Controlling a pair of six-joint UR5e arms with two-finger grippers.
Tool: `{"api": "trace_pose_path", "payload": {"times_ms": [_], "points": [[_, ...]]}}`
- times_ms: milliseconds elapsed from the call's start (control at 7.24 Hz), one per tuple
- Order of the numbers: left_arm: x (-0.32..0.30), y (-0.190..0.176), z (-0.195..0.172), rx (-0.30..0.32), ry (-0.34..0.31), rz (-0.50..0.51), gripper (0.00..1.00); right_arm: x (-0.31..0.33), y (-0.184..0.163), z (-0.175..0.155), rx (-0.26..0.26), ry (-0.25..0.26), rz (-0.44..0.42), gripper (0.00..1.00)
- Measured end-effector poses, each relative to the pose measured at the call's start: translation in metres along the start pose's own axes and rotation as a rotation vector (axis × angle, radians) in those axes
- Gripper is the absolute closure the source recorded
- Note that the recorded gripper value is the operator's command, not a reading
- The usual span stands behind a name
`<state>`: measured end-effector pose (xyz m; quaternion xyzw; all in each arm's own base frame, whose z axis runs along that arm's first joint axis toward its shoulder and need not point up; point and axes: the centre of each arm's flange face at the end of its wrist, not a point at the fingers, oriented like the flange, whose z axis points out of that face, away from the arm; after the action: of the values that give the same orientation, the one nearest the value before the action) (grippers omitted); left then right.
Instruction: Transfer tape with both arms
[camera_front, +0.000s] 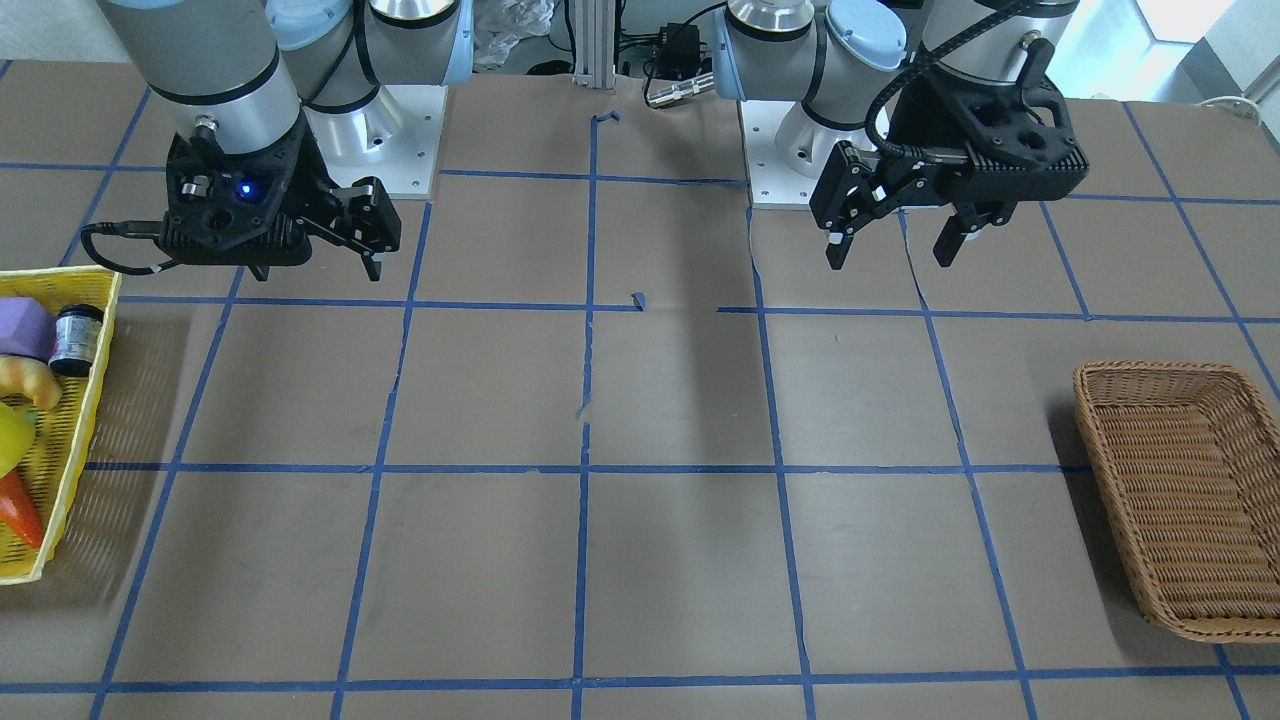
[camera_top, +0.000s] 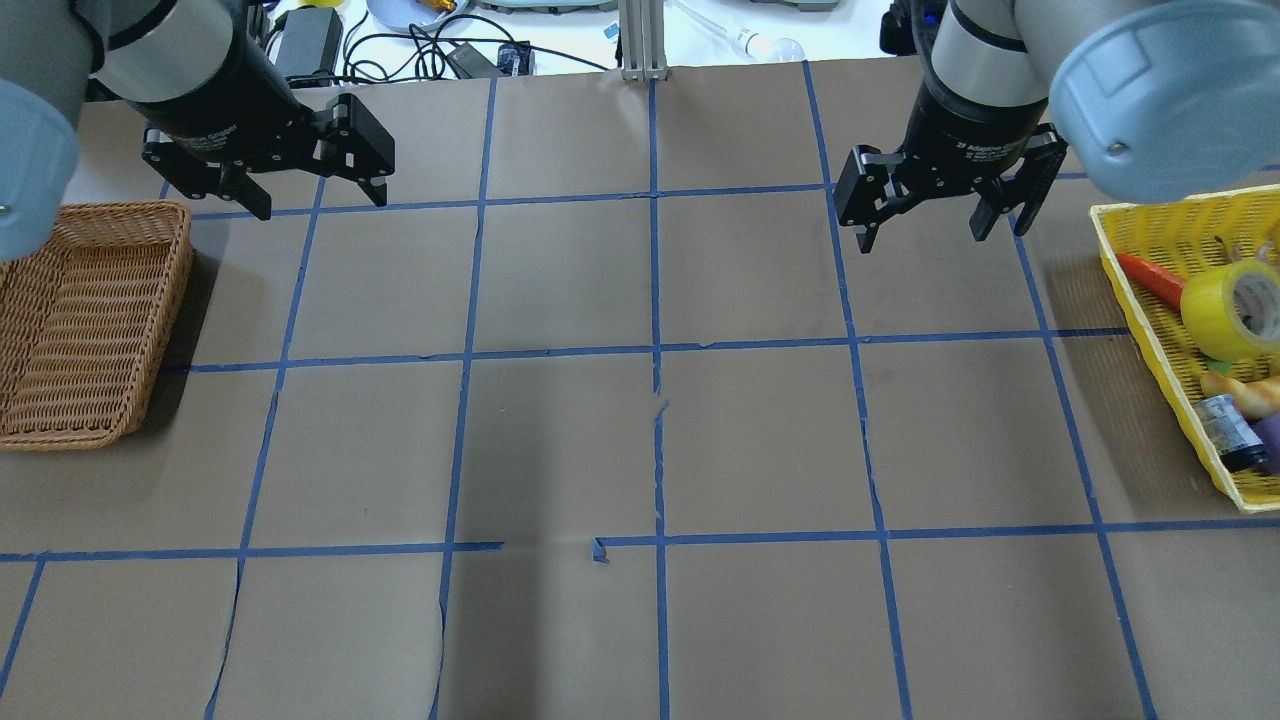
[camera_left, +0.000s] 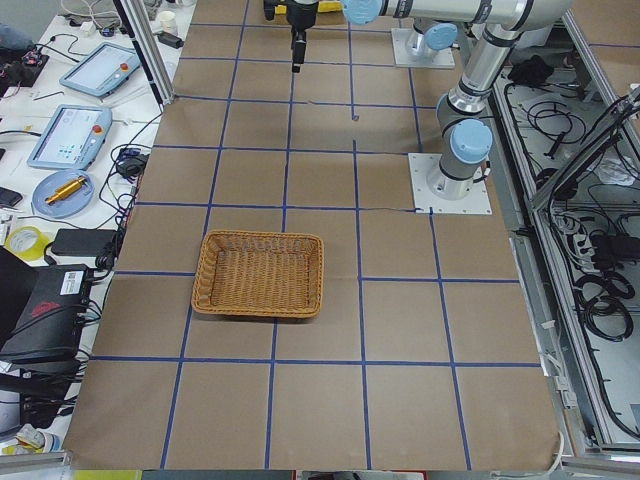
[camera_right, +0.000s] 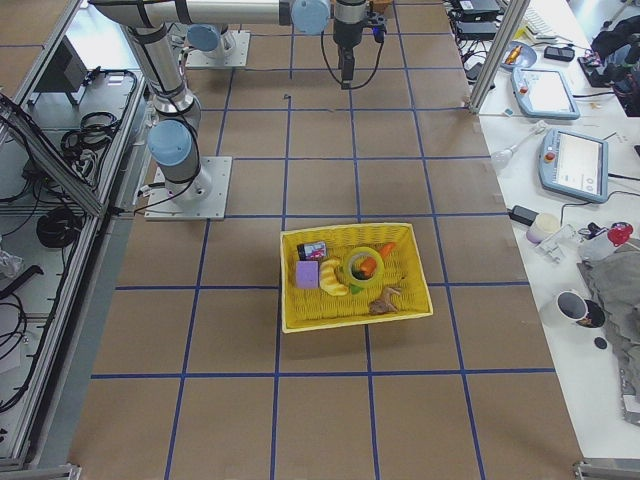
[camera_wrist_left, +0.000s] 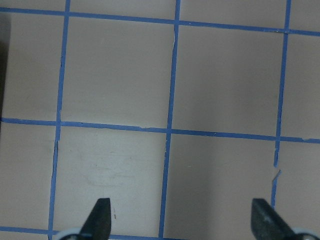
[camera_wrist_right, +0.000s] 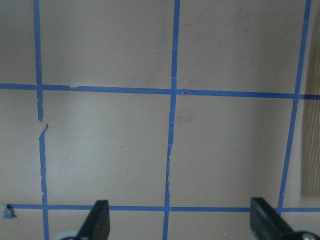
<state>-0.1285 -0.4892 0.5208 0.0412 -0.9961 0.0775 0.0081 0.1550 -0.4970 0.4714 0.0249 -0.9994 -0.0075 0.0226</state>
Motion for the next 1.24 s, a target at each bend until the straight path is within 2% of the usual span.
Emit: {"api": "trace_pose_path", "payload": {"times_ms": [1244], "points": [[0.0003,-0.0003,0.0018,-0.004,0.002,-0.002,0.00,0.0006,0.0013,-0.0028,0.011,0.004,-0.001,0.00]]}}
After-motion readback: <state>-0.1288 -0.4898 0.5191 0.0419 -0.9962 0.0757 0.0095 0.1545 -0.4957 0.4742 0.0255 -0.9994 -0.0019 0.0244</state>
